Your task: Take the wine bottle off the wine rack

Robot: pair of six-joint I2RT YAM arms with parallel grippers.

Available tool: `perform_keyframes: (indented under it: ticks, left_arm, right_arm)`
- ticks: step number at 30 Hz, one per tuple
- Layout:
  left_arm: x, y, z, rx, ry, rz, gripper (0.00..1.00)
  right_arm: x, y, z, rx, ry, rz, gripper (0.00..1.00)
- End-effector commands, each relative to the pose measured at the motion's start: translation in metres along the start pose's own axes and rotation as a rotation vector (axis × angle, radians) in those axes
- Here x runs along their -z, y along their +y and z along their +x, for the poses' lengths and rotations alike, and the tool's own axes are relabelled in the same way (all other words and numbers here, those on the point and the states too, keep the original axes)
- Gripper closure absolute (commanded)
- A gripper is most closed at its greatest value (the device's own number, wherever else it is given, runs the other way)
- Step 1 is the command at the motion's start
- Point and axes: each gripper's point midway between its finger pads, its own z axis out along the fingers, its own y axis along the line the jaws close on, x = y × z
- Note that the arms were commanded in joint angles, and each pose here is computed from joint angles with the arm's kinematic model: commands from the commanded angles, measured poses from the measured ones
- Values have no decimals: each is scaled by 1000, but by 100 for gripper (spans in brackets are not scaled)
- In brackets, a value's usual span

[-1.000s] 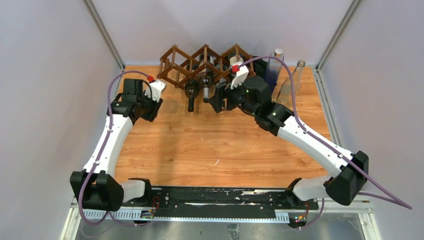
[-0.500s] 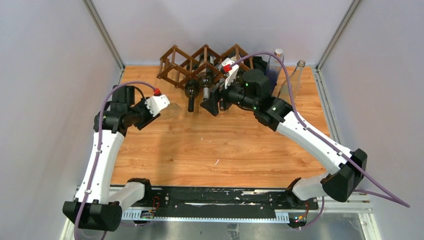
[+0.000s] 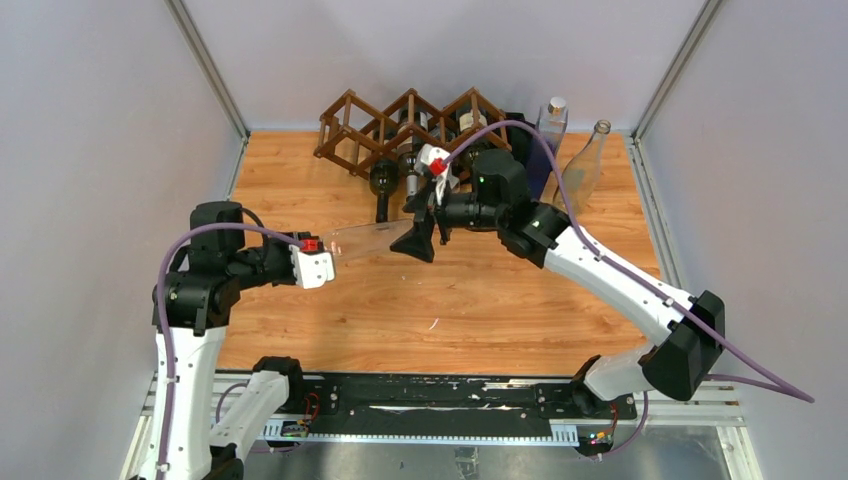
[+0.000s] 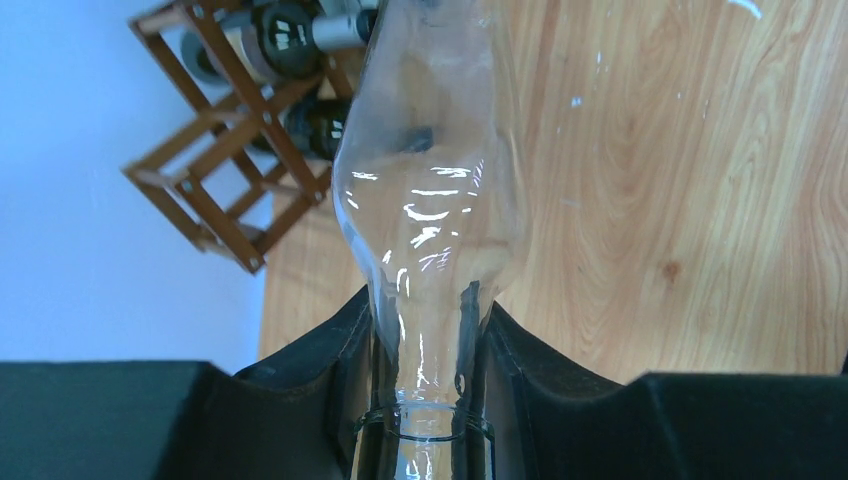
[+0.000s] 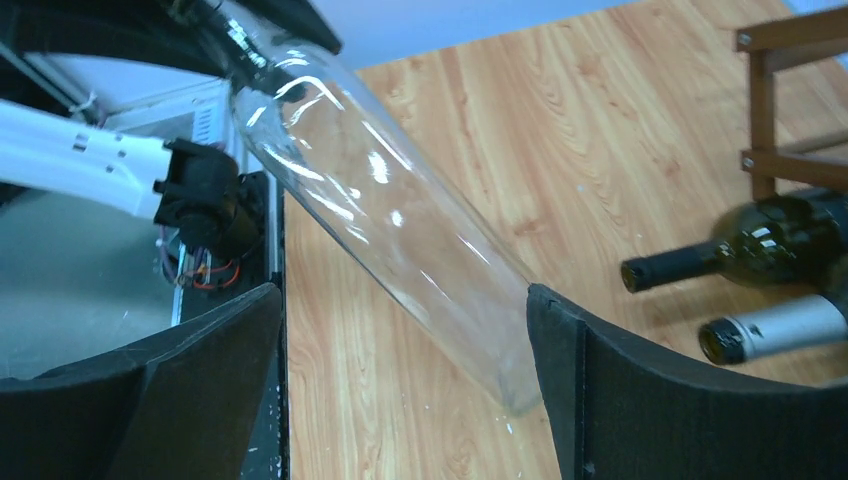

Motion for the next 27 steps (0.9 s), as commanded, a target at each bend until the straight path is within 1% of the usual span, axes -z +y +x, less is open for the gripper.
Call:
perform_keyframes:
  ticks: [1,6,10,13,20,27]
  left_arm:
    - [3,11,-44,-143,-189,-11,100]
    - [0,1,-54,-160,-225,33,100]
    - [-2,-8,-60,-147,-241,87,100]
    - [-3,-14,-62,-164,-247,112,100]
    - [-1,-12,-70,-179,-263,120,100]
    - [-1,-14,-74,-184,-278,132,100]
  right_arm:
    - [-4,36,-9,160,-69,-138,4]
    - [-11,51,-1,252,-34,-189,4]
    - [-21,58,10,380,0,-179,4]
    - [-26,63,18,438,24,-192,4]
    - [-33,76,33,486,70,-248,3]
    - [-53,67,40,531,98,-195,3]
